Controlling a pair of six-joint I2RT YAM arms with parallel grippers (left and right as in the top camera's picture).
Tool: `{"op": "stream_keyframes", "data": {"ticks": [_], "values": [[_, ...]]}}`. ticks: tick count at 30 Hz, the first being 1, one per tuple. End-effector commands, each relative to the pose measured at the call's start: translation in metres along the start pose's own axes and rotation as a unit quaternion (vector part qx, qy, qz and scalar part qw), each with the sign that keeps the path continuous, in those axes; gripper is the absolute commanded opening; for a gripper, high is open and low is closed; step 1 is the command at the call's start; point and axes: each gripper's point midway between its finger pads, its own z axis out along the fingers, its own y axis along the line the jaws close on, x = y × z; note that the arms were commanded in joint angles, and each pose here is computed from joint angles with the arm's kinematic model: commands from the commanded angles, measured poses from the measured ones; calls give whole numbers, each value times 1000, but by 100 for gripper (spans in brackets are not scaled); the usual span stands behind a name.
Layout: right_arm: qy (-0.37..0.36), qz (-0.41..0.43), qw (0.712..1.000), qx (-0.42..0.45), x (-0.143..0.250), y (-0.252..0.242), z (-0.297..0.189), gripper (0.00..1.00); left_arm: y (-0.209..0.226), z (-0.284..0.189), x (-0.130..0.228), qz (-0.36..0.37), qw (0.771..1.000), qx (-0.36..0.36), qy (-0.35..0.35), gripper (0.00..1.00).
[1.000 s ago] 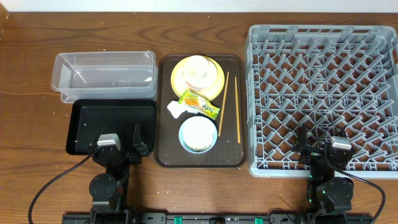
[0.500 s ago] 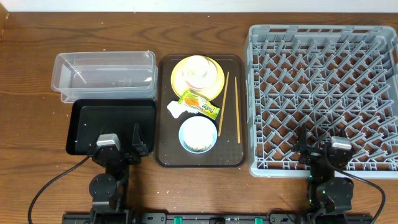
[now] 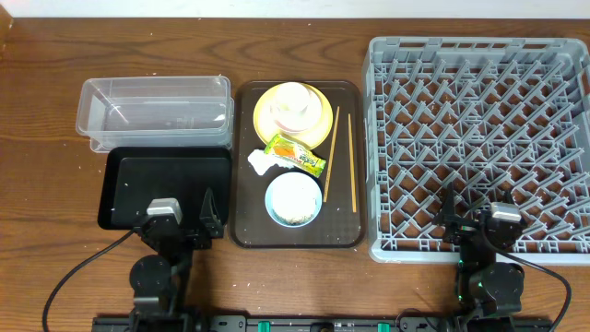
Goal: Sort waste into correct bins and load items into the dishwasher rack
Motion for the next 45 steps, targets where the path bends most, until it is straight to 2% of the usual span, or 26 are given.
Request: {"op": "stream_keyframes", "data": {"ticks": [1,6,10,16,18,23,26,29,30,31,34,36,44,45], "values": [[1,3,1000,-2,1,1,0,99,-15,-19,-47,-19,999,24,-28,98],[1,3,1000,-2,1,1,0,99,-29,-36,-89,-20,999,38,2,98],[1,3,1000,-2,1,1,0,99,-47,-39,-108,-26,994,66,77,98],[1,3,1000,-2,1,1,0,99,-51,-28,-113,-37,968,44,243,98],[1,3,1000,-2,1,1,0,99,-59,-22,-117,-45,960,62,269,98],[1,3,1000,-2,1,1,0,99,-96,-7,-111,-86,929,163,322,98],[1,3,1000,-2,1,1,0,99,-96,2,-102,-95,920,162,344,99],[1,3,1000,-2,1,1,0,99,-94,7,-89,-105,909,153,374,60],[1,3,1000,-2,1,1,0,99,-94,8,-84,-108,904,150,386,52],[1,3,1000,-2,1,1,0,99,-93,8,-79,-110,899,148,397,39],[1,3,1000,-2,1,1,0,99,-93,7,-60,-109,884,137,434,15],[1,3,1000,-2,1,1,0,99,-91,6,-47,-97,878,125,453,11],[1,3,1000,-2,1,1,0,99,-95,4,4,-46,860,69,503,12],[1,3,1000,-2,1,1,0,99,-97,5,9,-44,860,65,504,15]]}}
